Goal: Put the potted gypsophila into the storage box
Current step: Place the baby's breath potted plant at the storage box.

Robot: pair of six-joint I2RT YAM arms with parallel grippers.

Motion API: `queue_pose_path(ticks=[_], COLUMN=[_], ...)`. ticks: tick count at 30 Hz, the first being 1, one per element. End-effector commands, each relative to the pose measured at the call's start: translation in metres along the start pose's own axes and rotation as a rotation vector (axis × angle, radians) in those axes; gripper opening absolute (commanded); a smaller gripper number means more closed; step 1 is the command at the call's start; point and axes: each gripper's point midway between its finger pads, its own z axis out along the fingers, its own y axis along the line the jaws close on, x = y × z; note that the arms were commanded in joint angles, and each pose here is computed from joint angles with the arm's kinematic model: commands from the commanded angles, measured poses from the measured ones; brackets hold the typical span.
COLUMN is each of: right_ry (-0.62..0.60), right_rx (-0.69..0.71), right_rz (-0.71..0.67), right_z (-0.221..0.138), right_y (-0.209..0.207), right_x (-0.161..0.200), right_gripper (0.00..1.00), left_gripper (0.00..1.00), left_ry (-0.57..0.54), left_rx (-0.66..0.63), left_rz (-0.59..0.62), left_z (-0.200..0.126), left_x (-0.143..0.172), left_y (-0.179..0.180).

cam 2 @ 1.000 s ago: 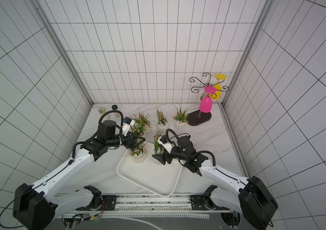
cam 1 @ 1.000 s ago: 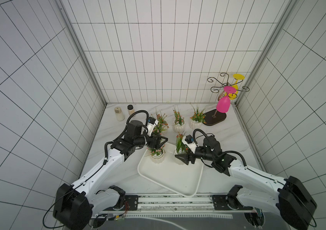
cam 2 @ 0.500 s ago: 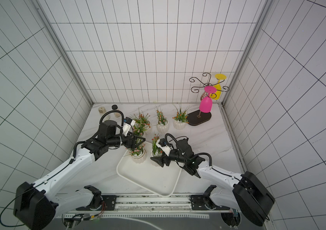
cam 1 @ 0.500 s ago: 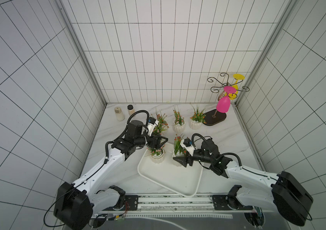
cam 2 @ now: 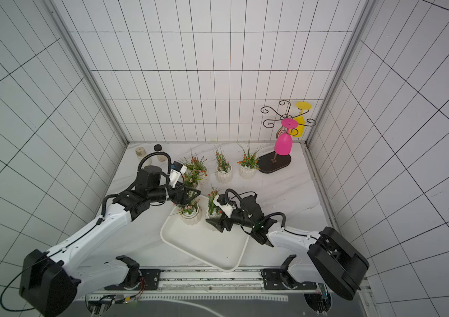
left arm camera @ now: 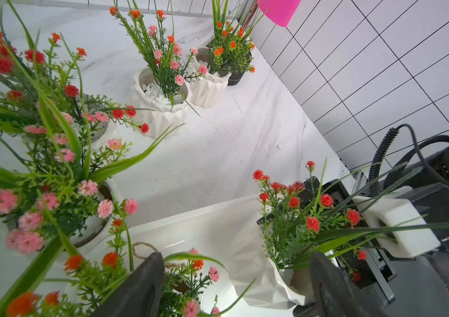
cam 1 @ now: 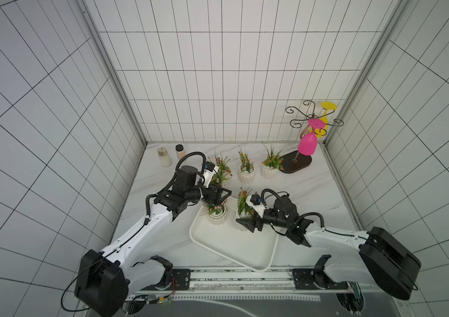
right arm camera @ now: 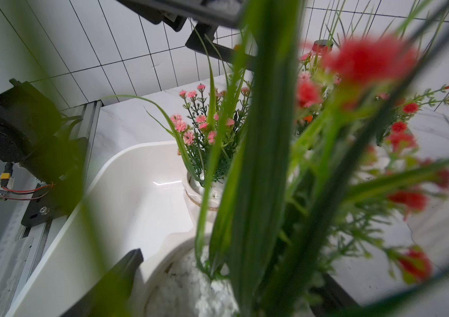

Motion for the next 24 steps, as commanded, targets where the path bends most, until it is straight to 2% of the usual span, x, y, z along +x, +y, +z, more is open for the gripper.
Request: queue_pose_path(ticks=[1,14,24], right_ry=[-0.096,-0.094,-0.091], right_rx=[0.013,0.037,0.043], right_rz=[-0.043,-0.051,-0.060], right_z=[-0.001,0.018,0.029], right_y=[0.001,-0.007,-0.009], right_x=[-0.014,-0.002,0.004], right_gripper=[0.76,0.76,0.76], left_gripper=[0.83,0.83,0.83], left_ry=[-0.007,0.034,0.030], left_rx=[-0.006,-0.049,-0.045], left_rz=[0.009,0.078,0.066], left_z=[0.001,0.001,-0.009], left_x=[-0.001,0.003,0.006], left_y=[0.003,-0.008,-0.016])
